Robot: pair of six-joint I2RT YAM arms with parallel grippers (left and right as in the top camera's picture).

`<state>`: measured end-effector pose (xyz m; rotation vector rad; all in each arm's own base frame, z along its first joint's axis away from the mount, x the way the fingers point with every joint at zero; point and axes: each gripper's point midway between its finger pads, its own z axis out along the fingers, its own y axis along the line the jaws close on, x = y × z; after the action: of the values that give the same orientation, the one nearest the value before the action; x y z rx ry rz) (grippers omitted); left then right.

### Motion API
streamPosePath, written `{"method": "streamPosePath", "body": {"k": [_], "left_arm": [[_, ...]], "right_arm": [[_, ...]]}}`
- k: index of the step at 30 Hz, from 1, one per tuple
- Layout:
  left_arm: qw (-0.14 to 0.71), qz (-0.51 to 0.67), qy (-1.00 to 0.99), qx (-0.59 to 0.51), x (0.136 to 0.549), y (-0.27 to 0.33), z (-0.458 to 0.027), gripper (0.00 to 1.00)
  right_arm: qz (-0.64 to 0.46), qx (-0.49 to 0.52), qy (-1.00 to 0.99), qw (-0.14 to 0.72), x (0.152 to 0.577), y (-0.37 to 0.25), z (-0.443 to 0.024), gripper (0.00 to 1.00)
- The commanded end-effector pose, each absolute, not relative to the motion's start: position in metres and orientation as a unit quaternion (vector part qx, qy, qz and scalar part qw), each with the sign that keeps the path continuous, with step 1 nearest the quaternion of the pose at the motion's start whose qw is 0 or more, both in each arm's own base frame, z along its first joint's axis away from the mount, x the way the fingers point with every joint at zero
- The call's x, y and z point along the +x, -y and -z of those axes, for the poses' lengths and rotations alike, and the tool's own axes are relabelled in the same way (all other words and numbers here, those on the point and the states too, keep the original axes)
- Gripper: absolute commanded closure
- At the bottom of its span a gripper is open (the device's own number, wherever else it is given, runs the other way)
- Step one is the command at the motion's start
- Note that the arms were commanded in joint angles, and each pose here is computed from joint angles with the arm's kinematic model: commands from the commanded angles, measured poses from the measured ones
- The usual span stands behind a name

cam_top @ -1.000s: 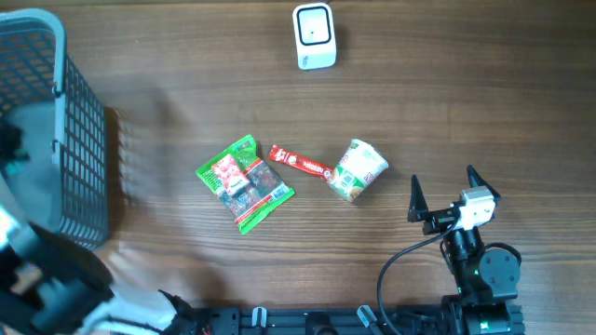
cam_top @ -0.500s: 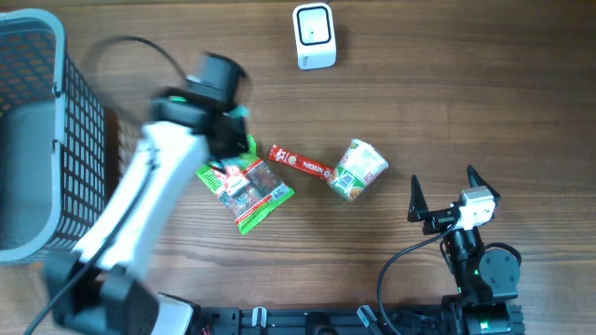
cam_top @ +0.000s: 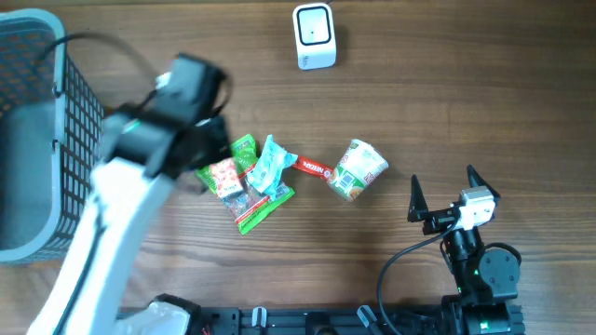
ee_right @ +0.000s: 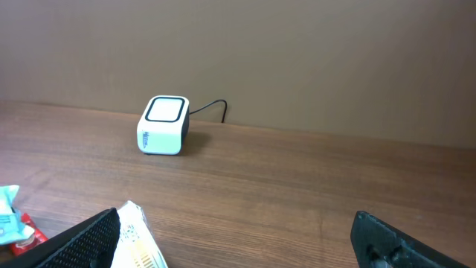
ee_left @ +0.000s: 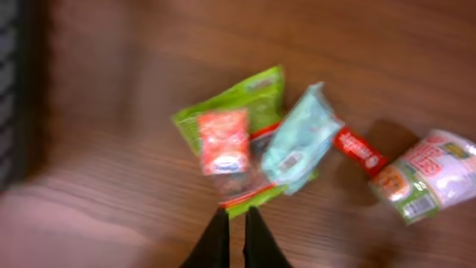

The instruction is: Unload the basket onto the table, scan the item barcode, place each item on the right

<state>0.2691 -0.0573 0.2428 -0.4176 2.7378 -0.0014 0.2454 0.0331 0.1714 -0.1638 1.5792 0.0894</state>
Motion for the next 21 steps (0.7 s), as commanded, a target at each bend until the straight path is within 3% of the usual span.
{"method": "streamPosePath", "body": {"k": [1, 5, 16, 21], "left_arm": [[0.256, -0.091, -0.912, -0.306, 0.243, -0.024, -0.276, 0.96], [0.308, -0.095, -0.851, -0.415, 0.225, -0.073, -0.301, 0.96], [0.24, -0.179, -0.805, -0.513, 0.202, -0.141, -0.264, 0.96], [0.258, -0.192, -0.769, -0.552, 0.205, -0.169, -0.267, 0.95]], "right_arm": [[-0.04, -0.076, -0.706, 0.703, 0.245, -0.033, -0.173, 0.0], [-0.04, -0.076, -0.706, 0.703, 0.245, -0.033, -0.173, 0.0], [-0.04, -0.076, -0.706, 0.703, 0.245, -0.033, -0.173, 0.0], [-0.04, -0.076, -0.706, 0.703, 0.245, -0.033, -0.173, 0.0]]}}
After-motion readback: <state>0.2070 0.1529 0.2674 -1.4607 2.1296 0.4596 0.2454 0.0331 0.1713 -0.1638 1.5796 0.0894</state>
